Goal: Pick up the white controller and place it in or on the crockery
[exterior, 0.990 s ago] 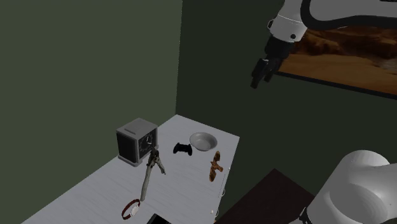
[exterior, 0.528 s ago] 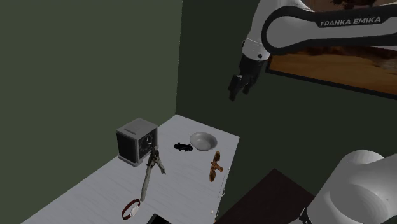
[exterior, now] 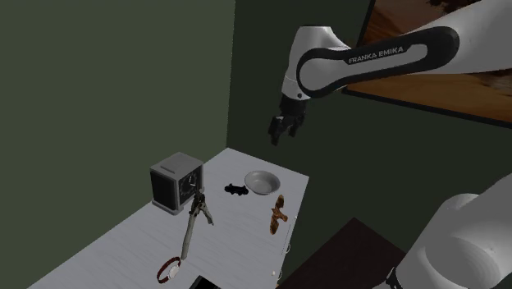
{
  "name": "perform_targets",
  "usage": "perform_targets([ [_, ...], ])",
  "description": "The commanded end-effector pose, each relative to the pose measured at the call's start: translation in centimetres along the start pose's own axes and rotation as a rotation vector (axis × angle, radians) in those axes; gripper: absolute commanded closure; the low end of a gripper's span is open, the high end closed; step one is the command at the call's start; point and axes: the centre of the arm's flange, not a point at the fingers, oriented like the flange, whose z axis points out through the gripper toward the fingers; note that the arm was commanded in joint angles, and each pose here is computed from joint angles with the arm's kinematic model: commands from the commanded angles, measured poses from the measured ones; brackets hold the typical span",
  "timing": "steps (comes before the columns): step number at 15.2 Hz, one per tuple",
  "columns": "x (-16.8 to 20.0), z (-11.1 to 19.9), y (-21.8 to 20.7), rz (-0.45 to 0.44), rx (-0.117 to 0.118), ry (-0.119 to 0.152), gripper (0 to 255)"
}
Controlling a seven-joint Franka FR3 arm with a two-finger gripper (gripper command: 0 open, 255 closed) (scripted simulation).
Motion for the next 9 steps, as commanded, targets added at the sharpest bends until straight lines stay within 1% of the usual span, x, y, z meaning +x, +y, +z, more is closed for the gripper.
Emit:
perform_targets([
  [1,1.5,2.3,-1.0,-0.002,0.007,-0.012,0],
  [9,7.2,11.1,-3.8,-0.01,0.031,-0.063,0],
])
